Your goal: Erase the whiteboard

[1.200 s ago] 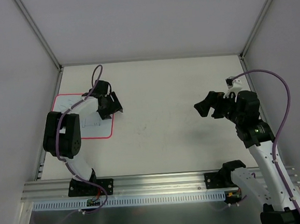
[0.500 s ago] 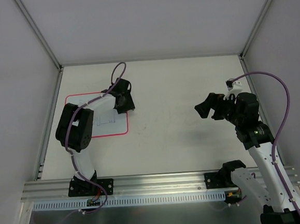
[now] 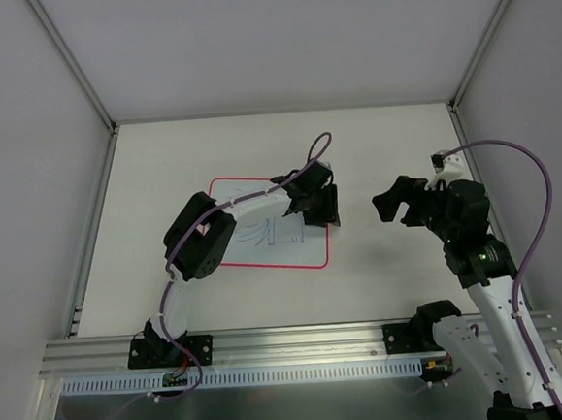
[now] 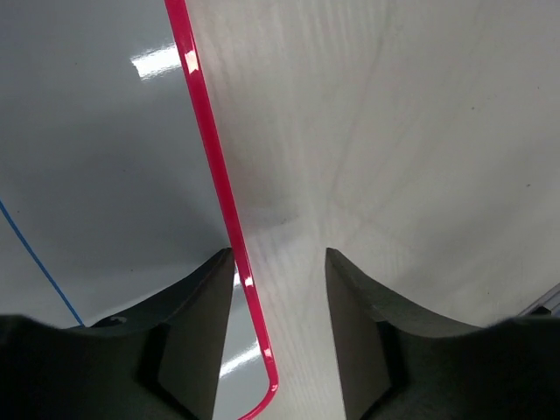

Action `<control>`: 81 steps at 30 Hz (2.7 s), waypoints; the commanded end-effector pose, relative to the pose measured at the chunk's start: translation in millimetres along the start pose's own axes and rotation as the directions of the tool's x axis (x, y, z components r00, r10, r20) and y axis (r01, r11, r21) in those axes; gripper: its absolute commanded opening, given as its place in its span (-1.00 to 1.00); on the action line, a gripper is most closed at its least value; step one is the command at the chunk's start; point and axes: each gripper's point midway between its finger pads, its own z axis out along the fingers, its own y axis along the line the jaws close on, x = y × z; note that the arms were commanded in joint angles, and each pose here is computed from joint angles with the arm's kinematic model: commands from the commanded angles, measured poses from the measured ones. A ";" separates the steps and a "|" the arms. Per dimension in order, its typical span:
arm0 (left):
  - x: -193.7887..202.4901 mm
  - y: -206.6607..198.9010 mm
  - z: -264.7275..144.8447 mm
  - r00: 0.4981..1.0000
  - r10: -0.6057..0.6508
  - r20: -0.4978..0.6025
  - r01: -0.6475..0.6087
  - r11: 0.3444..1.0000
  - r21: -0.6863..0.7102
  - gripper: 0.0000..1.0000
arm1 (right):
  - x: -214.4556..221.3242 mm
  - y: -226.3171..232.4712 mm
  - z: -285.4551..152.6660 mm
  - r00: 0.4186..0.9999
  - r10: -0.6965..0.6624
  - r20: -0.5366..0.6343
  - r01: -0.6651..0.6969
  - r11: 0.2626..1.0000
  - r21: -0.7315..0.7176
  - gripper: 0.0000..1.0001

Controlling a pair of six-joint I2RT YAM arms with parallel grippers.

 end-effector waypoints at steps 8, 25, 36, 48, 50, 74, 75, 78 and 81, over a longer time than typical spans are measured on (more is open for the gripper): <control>-74.6 -33.6 -106.3 0.962 0.079 0.262 -0.094 0.995 0.045 0.64 | -4.2 -71.1 10.7 0.996 0.071 0.047 -0.084 0.922 0.378 0.98; -27.8 187.5 -271.2 0.900 -0.119 0.418 0.204 0.965 -0.164 0.98 | 14.7 -228.9 108.2 0.922 0.350 -0.166 -0.133 0.688 0.714 0.84; -8.2 216.3 -290.1 0.905 -0.024 0.425 0.156 0.947 -0.280 0.98 | 42.1 -267.0 141.3 0.878 0.341 -0.337 -0.045 0.758 0.650 0.33; -1.1 223.4 -282.0 0.914 -0.044 0.402 0.174 0.940 -0.293 0.98 | 39.1 -272.3 136.8 0.879 0.268 -0.394 0.030 0.793 0.608 0.23; -0.7 225.1 -280.1 0.916 -0.050 0.397 0.180 0.938 -0.296 0.97 | 34.8 -269.1 136.4 0.885 0.254 -0.390 0.034 0.800 0.599 0.25; 1.5 232.4 -274.5 0.925 -0.065 0.375 0.189 0.933 -0.305 0.97 | 7.7 -265.5 145.5 0.900 0.116 -0.421 0.122 0.858 0.499 0.30; 1.4 232.2 -274.8 0.924 -0.064 0.376 0.189 0.933 -0.305 0.98 | 8.9 -267.1 147.3 0.896 0.105 -0.432 0.134 0.862 0.488 0.30; 1.2 231.7 -274.7 0.925 -0.062 0.374 0.185 0.935 -0.303 0.98 | 15.5 -268.3 152.8 0.884 0.094 -0.458 0.142 0.879 0.455 0.25; 0.5 232.2 -275.4 0.925 -0.061 0.376 0.185 0.934 -0.305 0.98 | 22.7 -272.6 153.8 0.875 0.110 -0.472 0.141 0.873 0.466 0.25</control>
